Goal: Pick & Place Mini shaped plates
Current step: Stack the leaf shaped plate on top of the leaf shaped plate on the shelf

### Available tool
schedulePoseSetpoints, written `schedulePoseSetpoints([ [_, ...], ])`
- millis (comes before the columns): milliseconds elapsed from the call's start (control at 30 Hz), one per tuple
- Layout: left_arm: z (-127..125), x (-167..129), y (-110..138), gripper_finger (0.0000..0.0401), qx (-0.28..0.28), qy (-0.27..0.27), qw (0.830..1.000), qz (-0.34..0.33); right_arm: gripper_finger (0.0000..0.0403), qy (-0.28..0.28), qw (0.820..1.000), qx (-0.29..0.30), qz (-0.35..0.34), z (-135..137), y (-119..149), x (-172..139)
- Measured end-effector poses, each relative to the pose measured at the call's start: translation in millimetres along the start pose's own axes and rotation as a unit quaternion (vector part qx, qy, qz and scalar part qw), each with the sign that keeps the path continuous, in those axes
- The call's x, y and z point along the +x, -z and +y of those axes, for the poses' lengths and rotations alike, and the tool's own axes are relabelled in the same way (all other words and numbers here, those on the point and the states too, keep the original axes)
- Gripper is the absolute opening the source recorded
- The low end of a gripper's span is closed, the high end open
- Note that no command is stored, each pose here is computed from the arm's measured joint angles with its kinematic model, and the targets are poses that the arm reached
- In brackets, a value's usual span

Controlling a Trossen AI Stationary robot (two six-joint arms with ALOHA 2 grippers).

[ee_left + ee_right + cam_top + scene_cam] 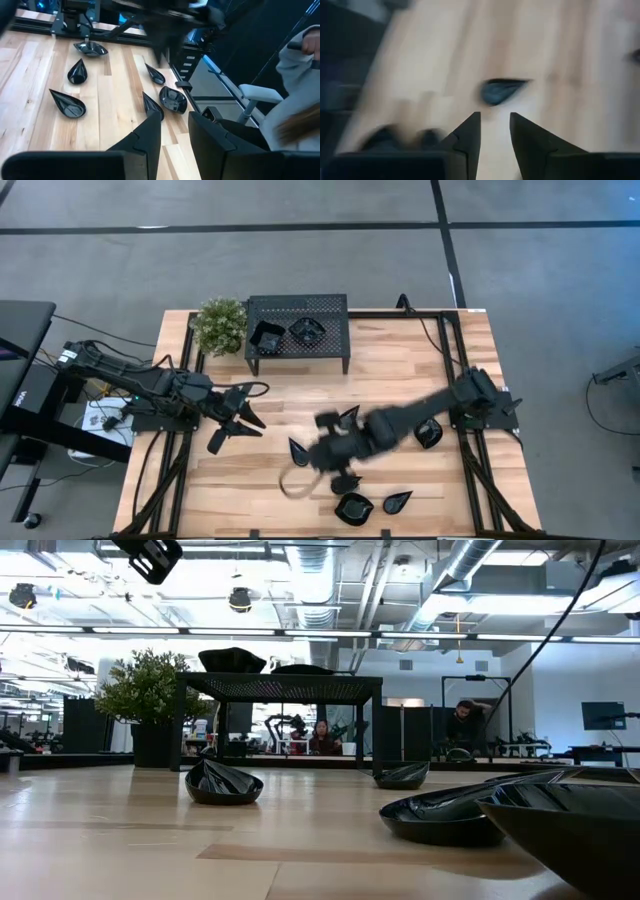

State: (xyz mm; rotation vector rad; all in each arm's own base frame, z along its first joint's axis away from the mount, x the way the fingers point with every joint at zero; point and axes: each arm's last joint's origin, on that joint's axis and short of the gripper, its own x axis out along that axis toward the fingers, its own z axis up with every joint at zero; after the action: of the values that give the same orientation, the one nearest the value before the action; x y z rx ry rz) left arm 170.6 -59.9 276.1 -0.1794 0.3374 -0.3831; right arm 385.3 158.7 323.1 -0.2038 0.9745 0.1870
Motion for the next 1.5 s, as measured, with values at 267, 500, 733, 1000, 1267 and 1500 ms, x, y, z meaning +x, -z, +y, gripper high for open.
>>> schedulePoseSetpoints([
  [267,0,0,0,0.01,0.0,0.0,1.0,0.0,0.0098,-0.047,0.993,0.097,0.055,101,24,28],
  [500,0,0,0,0.01,0.0,0.0,1.0,0.0,0.0109,-0.065,0.982,0.114,0.138,155,54,76],
  [733,0,0,0,0.01,0.0,0.0,1.0,0.0,0.0148,-0.068,0.963,0.213,0.151,151,53,90],
  [1000,0,0,0,0.01,0.001,0.0,1.0,0.0,0.017,-0.083,0.959,0.203,0.179,172,68,123],
  [1267,0,0,0,0.01,0.002,0.0,1.0,-0.001,0.0158,-0.029,0.964,0.193,0.182,167,73,122],
  [1500,0,0,0,0.01,0.002,0.0,1.0,0.0,0.0135,-0.016,0.966,0.189,0.175,167,73,122],
])
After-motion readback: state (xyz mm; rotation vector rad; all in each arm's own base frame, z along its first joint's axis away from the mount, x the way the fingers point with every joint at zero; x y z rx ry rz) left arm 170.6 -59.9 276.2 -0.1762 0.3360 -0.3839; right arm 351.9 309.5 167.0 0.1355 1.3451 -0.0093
